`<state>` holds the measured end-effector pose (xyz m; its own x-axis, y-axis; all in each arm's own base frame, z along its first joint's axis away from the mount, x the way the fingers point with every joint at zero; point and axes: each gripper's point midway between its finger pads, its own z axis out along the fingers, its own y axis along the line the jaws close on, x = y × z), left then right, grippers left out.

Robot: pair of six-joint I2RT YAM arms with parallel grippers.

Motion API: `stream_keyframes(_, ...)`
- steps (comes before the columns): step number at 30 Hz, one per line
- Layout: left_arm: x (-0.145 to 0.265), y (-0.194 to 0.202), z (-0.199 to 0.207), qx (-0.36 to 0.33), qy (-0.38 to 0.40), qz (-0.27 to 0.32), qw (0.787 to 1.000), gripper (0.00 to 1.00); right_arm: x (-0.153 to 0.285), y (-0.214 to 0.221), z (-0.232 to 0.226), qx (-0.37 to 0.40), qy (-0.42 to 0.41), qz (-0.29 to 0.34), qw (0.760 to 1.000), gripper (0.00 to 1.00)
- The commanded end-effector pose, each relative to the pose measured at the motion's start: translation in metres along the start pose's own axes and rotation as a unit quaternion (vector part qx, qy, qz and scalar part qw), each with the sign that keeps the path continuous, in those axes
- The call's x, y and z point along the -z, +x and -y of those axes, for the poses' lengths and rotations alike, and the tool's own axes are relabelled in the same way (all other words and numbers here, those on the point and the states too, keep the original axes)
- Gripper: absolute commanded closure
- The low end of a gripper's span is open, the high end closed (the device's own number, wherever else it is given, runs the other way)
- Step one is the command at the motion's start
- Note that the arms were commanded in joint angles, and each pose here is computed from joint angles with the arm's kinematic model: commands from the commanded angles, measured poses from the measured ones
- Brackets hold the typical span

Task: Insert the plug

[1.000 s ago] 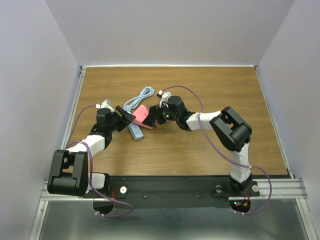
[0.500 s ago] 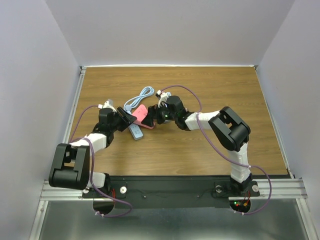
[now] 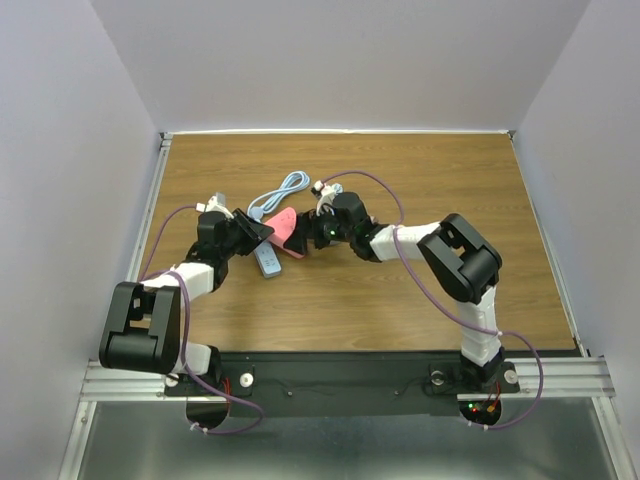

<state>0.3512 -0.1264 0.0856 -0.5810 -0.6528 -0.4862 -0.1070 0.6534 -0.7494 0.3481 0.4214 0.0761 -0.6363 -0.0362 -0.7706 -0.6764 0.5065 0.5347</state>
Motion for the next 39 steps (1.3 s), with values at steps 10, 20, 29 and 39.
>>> stream_keyframes(10,0.039,-0.027,0.075,-0.037,0.121,0.040,0.991,1.00,0.063,-0.090,-0.058,-0.006,0.023,0.083,0.996,0.00)
stream_keyframes(20,0.081,-0.043,0.130,-0.031,0.234,0.075,0.969,1.00,0.116,-0.135,-0.080,-0.072,0.008,0.145,0.987,0.00)
stream_keyframes(29,0.118,-0.048,0.164,-0.046,0.308,0.096,0.945,1.00,0.137,-0.141,-0.077,-0.116,-0.013,0.166,0.979,0.00)
stream_keyframes(39,0.147,-0.049,0.190,-0.053,0.369,0.105,0.922,1.00,0.155,-0.148,-0.123,-0.099,-0.147,0.187,0.966,0.00)
